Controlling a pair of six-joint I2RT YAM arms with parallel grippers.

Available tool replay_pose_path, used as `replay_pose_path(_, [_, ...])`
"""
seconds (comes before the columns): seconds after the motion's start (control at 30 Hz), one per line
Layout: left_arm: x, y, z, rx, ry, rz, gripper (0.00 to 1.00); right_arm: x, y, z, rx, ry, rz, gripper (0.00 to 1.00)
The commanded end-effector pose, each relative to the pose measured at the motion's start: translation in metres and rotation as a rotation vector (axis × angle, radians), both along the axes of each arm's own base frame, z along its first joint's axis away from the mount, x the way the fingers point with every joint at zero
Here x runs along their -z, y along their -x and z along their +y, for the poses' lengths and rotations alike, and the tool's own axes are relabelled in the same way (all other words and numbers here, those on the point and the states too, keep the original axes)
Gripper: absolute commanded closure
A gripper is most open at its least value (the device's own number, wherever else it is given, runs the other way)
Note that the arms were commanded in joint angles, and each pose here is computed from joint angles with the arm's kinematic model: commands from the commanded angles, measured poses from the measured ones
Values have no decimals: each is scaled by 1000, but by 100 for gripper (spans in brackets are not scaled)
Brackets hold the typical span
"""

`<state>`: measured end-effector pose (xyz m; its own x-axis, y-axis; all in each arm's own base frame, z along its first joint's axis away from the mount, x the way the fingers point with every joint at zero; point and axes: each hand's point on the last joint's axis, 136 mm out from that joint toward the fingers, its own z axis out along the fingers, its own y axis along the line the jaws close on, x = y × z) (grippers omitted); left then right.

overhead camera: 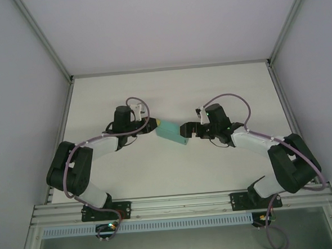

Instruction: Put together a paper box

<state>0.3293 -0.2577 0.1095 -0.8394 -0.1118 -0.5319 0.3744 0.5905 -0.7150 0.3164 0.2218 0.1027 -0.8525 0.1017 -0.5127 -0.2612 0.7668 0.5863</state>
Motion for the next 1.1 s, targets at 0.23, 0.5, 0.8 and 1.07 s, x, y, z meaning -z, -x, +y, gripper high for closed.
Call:
replay_pose_path(0.23, [65, 34, 21, 8, -197, 243, 82, -58, 6, 27, -492, 243, -420, 0])
replay_pose_path(0.5, [53, 25, 15, 19, -198, 214, 73, -17, -3, 53, -706, 498, -341, 1])
replay_pose_path(0.8, [52, 25, 15, 35, -208, 209, 69, 23, -31, 48, -714, 738, -319, 13])
replay_pose_path(1.07, [34, 21, 10, 39, -166, 168, 59, 37, -35, 52, -740, 757, -323, 42])
